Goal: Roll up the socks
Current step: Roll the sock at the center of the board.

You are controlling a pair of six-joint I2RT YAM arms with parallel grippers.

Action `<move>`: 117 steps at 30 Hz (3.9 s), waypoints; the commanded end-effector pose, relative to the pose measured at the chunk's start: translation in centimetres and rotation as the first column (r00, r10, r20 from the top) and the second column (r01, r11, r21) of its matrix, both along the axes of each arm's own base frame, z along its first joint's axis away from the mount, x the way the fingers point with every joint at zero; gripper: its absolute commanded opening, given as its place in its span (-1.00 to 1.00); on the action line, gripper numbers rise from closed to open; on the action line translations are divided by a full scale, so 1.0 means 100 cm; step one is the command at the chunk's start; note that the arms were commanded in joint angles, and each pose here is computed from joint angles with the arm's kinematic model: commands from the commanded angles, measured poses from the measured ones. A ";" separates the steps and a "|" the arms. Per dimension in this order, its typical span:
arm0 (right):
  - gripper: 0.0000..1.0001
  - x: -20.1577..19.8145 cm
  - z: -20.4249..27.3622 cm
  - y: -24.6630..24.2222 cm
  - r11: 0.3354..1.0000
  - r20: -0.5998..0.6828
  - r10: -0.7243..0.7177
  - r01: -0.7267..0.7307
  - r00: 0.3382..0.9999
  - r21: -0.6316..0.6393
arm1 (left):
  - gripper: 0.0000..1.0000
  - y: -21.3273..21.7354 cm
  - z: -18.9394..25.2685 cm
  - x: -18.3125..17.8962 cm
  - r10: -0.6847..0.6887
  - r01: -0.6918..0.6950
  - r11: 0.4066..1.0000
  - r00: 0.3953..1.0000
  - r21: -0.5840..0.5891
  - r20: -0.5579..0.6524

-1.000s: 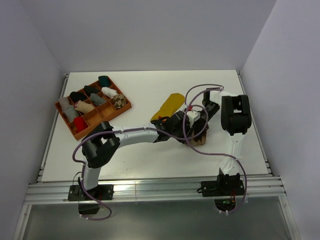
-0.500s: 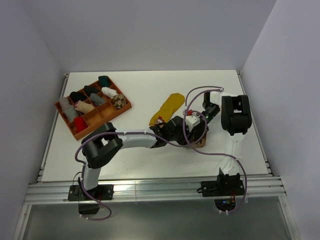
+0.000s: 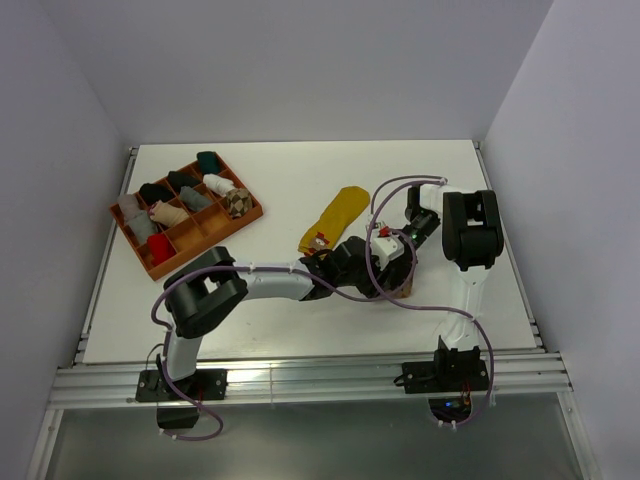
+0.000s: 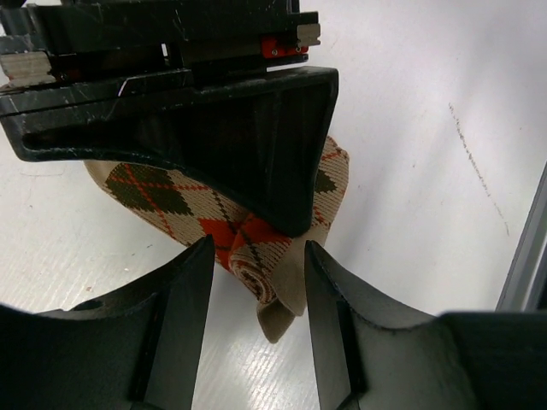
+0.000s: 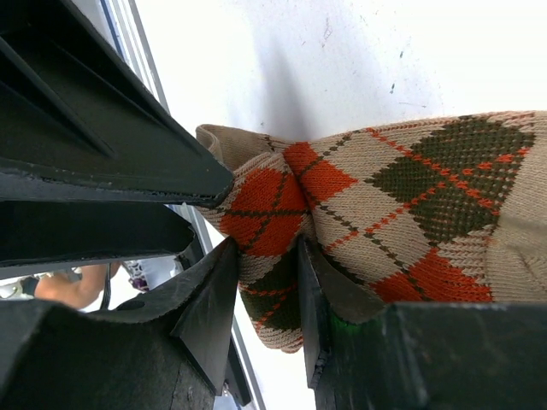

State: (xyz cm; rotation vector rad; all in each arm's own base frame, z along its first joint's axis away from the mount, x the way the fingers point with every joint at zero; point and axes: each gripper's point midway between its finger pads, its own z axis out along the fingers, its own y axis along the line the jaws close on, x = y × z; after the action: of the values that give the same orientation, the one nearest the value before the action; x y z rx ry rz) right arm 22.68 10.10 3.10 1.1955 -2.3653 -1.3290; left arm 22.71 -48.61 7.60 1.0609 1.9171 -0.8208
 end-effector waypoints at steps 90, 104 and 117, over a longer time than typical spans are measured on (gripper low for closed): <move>0.39 -0.021 0.023 0.002 0.990 0.860 0.134 -0.107 0.493 -0.093 | -0.99 0.021 -0.025 -0.014 -0.007 0.199 0.964 0.679 0.175 -0.734; -0.16 -0.016 0.004 0.008 0.984 0.799 0.175 -0.067 0.575 -0.167 | -0.78 0.013 -0.023 -0.010 0.003 0.147 0.982 0.626 0.121 -0.780; -0.31 -0.029 -0.005 0.008 0.989 0.673 0.130 -0.048 0.728 -0.139 | -0.32 0.033 0.038 0.053 0.161 -0.299 0.951 0.687 -0.074 -0.709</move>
State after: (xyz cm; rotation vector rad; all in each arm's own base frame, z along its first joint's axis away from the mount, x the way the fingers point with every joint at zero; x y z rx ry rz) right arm 20.52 11.34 3.06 2.1048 -2.7498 -0.7314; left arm 23.99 -44.66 5.62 0.5304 2.7117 -1.3238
